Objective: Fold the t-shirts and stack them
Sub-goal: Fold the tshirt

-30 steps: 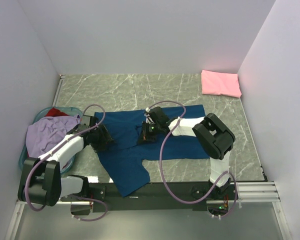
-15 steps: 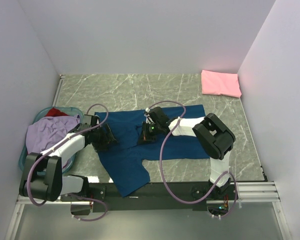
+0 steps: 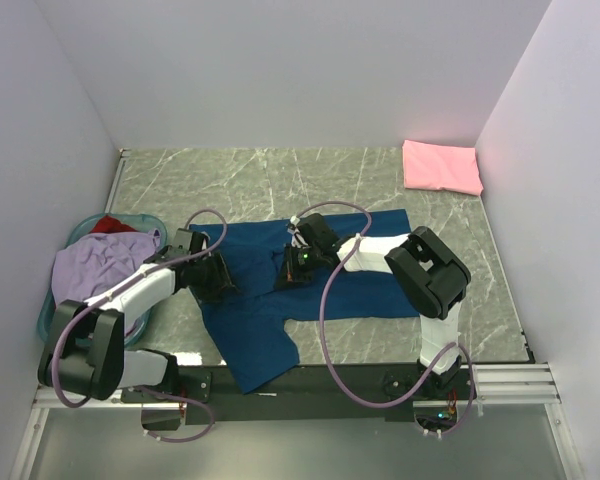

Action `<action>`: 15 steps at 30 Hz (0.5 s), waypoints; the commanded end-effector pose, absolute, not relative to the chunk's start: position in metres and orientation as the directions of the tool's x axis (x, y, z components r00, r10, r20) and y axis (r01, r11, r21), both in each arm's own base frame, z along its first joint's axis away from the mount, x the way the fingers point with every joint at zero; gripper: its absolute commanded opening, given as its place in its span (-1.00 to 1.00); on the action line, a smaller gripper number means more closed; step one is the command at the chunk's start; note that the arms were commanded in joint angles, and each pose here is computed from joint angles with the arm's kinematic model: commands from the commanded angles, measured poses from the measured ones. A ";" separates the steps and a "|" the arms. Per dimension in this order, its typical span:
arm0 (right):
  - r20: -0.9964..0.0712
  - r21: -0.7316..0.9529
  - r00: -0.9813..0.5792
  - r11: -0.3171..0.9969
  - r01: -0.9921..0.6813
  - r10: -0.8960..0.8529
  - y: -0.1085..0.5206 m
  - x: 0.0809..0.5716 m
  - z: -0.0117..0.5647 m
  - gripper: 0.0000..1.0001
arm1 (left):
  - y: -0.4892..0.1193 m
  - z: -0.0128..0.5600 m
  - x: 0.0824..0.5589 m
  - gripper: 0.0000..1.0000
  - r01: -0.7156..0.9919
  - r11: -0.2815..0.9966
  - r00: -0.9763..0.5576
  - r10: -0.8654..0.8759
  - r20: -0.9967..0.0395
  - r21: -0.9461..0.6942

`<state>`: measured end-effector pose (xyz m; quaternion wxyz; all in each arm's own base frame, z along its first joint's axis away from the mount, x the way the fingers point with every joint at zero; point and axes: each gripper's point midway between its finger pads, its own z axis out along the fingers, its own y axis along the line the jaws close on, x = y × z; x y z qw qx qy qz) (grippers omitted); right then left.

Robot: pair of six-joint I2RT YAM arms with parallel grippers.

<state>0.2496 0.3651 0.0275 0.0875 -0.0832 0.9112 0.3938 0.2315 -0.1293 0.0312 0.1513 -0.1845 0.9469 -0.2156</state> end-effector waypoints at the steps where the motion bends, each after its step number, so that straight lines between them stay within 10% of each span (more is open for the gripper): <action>1: -0.314 0.722 -0.946 0.625 -0.296 -0.086 0.378 0.260 0.064 -1.00 | -0.134 0.046 0.229 0.15 -0.263 0.832 -0.888 -0.407 -0.214 -0.489; 15: -0.345 0.684 -0.934 0.657 -0.318 -0.092 0.370 0.263 0.071 -1.00 | -0.135 0.050 0.220 -0.62 -0.294 0.822 -0.892 -0.420 -0.171 -0.488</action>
